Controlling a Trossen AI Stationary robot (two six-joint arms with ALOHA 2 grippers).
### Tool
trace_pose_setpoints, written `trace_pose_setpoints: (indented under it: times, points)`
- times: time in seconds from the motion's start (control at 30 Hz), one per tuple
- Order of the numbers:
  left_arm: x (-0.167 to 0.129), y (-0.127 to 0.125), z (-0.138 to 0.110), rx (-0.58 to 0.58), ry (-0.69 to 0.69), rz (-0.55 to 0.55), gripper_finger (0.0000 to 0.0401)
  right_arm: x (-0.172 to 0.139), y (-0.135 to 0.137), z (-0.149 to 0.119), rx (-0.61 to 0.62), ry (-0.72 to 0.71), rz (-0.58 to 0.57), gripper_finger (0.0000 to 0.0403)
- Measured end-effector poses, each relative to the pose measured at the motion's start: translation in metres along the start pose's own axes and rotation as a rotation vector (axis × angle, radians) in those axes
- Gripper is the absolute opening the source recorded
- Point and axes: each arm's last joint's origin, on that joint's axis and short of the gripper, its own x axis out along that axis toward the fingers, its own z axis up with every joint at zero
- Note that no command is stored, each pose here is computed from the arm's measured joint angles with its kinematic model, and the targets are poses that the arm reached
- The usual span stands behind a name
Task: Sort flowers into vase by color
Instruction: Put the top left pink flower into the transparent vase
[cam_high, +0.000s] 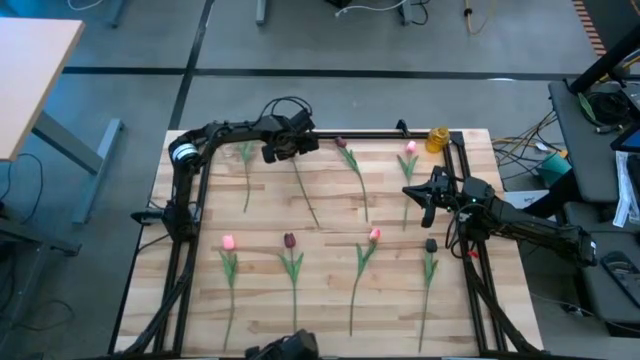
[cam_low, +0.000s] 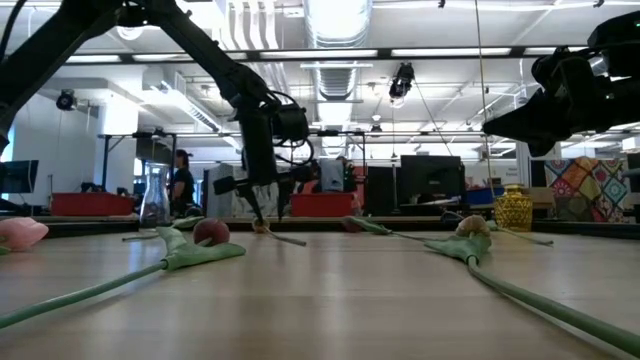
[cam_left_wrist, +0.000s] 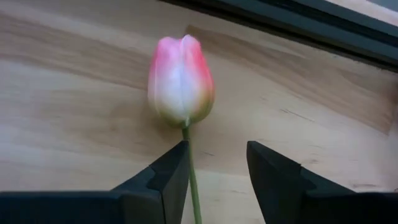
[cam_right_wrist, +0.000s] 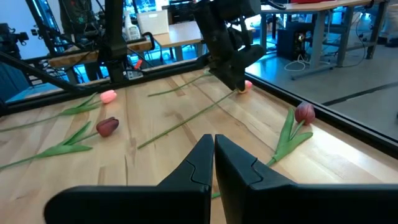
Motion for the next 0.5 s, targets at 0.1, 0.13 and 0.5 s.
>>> trace_pose_setpoints:
  times: [0.1,0.13,0.5]
  points:
    - [0.001,0.002,-0.001,-0.011,0.016,0.012,0.0146,0.0,0.0,0.0,0.0,0.0,0.0,0.0009]
    - [0.001,0.002,-0.001,-0.011,0.014,0.011,0.0146,0.0,0.0,0.0,0.0,0.0,0.0,0.0009]
    - [0.006,0.009,0.009,0.032,-0.033,0.028,0.0101,0.0,0.0,0.0,0.0,0.0,0.0,0.0009]
